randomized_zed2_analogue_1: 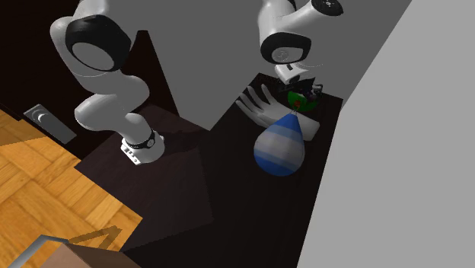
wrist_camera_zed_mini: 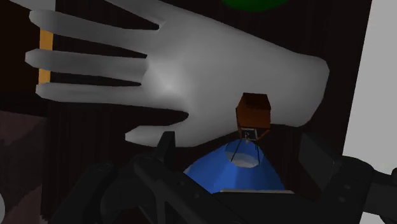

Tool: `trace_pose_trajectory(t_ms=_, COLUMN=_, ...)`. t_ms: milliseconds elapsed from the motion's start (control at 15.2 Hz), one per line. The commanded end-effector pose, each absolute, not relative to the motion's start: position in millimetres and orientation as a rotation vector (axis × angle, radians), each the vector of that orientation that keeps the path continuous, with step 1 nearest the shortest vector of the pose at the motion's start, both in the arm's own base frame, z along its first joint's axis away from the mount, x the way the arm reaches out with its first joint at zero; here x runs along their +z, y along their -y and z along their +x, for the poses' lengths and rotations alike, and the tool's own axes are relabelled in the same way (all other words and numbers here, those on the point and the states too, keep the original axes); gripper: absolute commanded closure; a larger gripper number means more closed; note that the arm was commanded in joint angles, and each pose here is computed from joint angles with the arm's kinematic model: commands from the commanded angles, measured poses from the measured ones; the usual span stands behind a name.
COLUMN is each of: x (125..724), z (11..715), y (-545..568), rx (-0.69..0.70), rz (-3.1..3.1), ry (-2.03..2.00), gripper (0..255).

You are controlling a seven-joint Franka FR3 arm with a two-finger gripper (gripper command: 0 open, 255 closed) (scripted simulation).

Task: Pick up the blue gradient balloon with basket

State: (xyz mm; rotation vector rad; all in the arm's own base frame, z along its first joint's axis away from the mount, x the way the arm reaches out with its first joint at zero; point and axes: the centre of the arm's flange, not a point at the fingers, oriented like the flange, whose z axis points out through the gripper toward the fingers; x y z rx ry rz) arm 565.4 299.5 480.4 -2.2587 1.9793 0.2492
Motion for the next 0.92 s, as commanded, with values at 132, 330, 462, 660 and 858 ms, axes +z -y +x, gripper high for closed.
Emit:
trace_pose_trajectory(t_ms=132, x=463.9, z=579.7, y=-300.3, rx=0.268, rz=-2.200, ry=-2.041, gripper=0)
trace_pose_trajectory(t_ms=330, x=448.1, z=579.7, y=-300.3, rx=0.268, rz=-2.200, ry=-2.041, gripper=0)
trace_pose_trajectory(t_ms=462, x=434.4, z=579.7, y=-300.3, rx=0.268, rz=-2.200, ry=-2.041, gripper=0)
trace_pose_trajectory(t_ms=660, x=434.7, z=579.6, y=-300.5, rx=0.268, rz=-2.200, ry=-2.041, gripper=255)
trace_pose_trajectory(t_ms=858, x=434.7, z=579.6, y=-300.6, rx=0.268, rz=-2.200, ry=-2.041, gripper=255)
